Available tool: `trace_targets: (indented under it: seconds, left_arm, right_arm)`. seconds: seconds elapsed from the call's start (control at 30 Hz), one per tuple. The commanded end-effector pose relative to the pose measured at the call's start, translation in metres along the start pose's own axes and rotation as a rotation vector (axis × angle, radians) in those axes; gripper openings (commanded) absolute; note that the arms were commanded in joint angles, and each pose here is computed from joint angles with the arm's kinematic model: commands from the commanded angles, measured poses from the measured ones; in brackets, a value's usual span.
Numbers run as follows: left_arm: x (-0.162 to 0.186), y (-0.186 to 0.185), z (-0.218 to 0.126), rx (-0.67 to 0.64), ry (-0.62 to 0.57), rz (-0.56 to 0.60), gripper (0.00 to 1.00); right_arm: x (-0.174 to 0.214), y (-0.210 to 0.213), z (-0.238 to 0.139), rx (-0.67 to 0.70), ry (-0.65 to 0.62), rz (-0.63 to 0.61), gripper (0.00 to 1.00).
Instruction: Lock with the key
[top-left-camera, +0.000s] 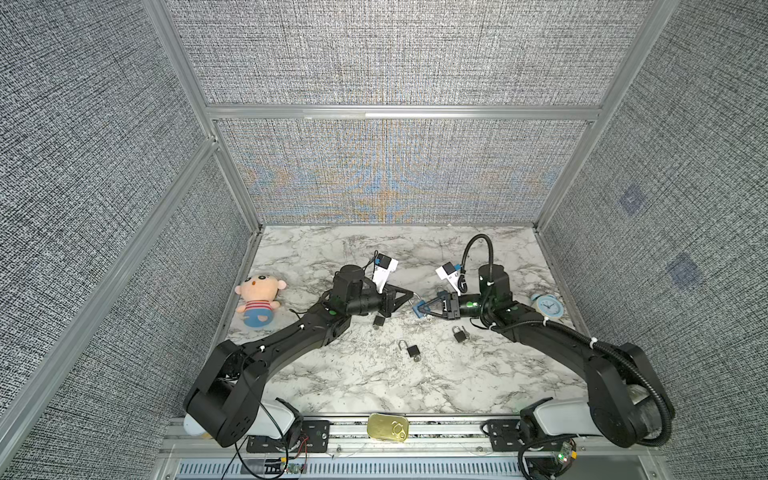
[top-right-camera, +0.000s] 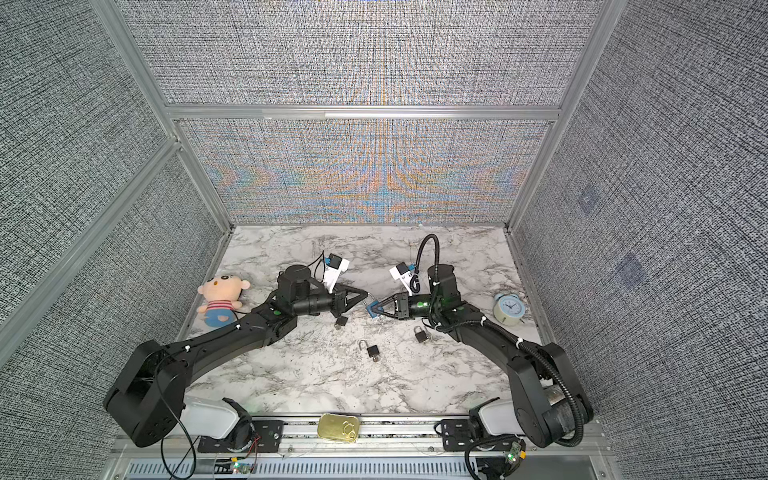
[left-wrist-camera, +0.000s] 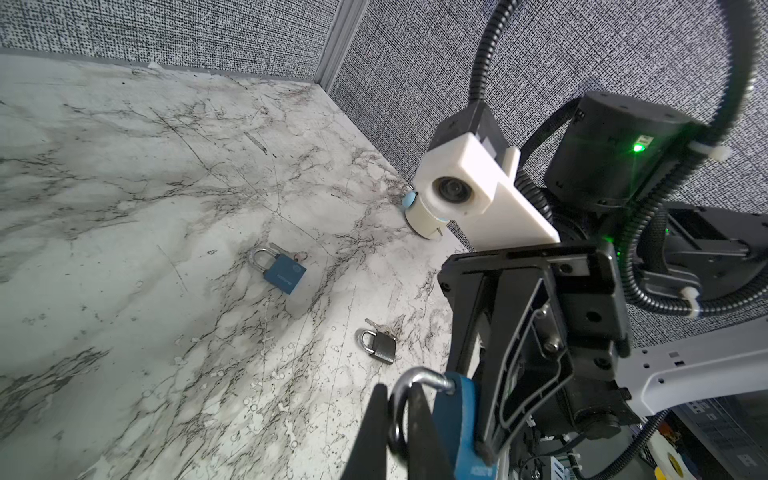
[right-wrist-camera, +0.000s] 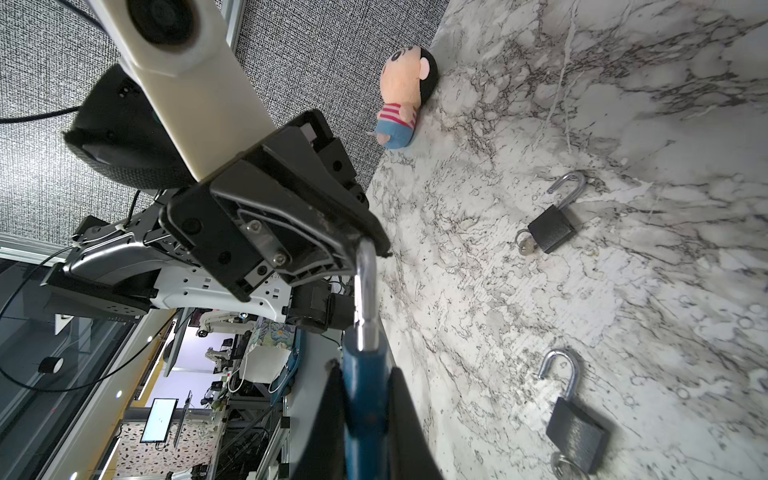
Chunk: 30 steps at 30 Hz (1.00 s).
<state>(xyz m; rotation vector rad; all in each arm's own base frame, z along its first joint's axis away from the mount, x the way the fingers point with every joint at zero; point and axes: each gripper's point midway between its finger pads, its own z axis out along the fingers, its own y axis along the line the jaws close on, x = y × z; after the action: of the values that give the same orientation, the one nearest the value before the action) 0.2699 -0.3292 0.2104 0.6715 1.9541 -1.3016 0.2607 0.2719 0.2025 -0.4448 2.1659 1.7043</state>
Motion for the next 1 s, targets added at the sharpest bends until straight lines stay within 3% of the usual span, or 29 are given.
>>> trace_targets:
  seconds: [0.0, 0.97]
  left_arm:
    - [0.026, -0.03, -0.001, 0.153, 0.118, -0.029, 0.0]
    - [0.034, -0.049, -0.004, 0.217, 0.127, -0.042, 0.01]
  right_arm:
    - [-0.03, 0.007, -0.001, 0.026, -0.106, -0.117, 0.0]
    - [-0.034, 0.001, -0.001, 0.064, -0.115, -0.102, 0.0]
